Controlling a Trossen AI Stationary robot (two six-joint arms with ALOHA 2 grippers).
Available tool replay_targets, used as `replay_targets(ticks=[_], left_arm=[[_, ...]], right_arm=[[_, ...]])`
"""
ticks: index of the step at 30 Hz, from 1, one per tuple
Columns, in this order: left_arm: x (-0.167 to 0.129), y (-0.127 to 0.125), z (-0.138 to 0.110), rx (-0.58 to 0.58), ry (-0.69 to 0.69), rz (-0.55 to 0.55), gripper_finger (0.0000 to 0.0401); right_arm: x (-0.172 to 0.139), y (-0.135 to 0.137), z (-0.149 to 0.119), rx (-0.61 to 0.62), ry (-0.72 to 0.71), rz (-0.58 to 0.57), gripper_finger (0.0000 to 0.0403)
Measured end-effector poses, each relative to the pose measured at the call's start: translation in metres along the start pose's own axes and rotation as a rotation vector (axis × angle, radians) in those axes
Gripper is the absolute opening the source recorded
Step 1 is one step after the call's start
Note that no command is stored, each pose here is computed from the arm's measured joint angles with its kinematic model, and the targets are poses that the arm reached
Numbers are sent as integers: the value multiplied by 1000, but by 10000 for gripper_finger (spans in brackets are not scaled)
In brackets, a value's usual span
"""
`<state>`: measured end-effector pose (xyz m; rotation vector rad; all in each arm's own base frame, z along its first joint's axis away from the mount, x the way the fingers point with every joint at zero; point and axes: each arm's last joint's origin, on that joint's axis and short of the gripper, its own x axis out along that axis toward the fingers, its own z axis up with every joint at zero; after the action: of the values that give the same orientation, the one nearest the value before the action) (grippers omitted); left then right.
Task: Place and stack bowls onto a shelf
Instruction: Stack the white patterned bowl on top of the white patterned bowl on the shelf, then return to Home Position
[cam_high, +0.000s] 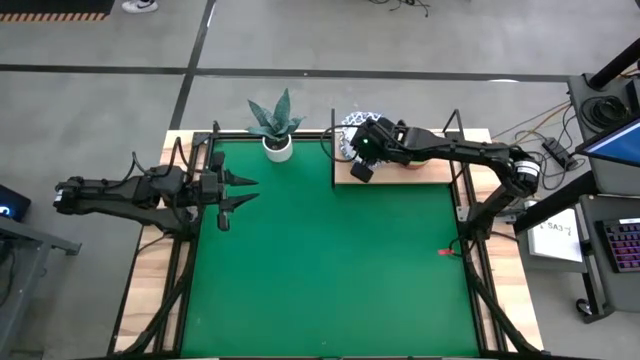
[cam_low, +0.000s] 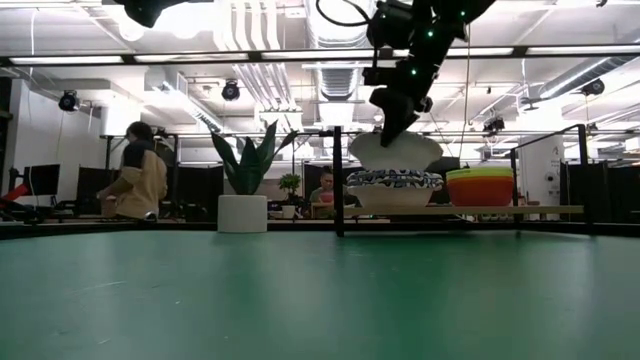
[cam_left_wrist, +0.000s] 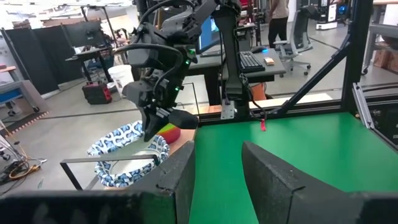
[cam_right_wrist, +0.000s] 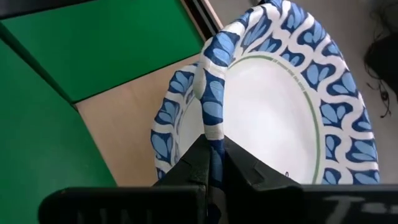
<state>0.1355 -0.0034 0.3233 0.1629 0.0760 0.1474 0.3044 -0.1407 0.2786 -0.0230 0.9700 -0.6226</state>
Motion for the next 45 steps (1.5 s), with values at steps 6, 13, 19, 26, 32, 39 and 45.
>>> replay_targets(ticks=[6, 13, 19, 26, 32, 39, 45], left_arm=[[0, 0, 0, 6, 0, 0, 114], [0, 0, 0, 6, 0, 0, 114], [0, 0, 0, 6, 0, 0, 114], [0, 0, 0, 6, 1, 0, 114], [0, 0, -1, 22, 14, -2, 114], [0, -1, -7, 33, 49, -8, 114], [-4, -1, -13, 43, 113, -26, 114]], right_arm=[[2, 1, 0, 7, 7, -7, 49], [2, 1, 0, 20, 4, -7, 77], [-7, 5, 6, 57, -22, 12, 77], [-25, 16, 19, 31, -89, 52, 77], [-45, 37, 14, -23, -197, 199, 77], [-64, 59, -15, -104, -404, 359, 77], [-80, 62, -59, -143, -568, 515, 77]])
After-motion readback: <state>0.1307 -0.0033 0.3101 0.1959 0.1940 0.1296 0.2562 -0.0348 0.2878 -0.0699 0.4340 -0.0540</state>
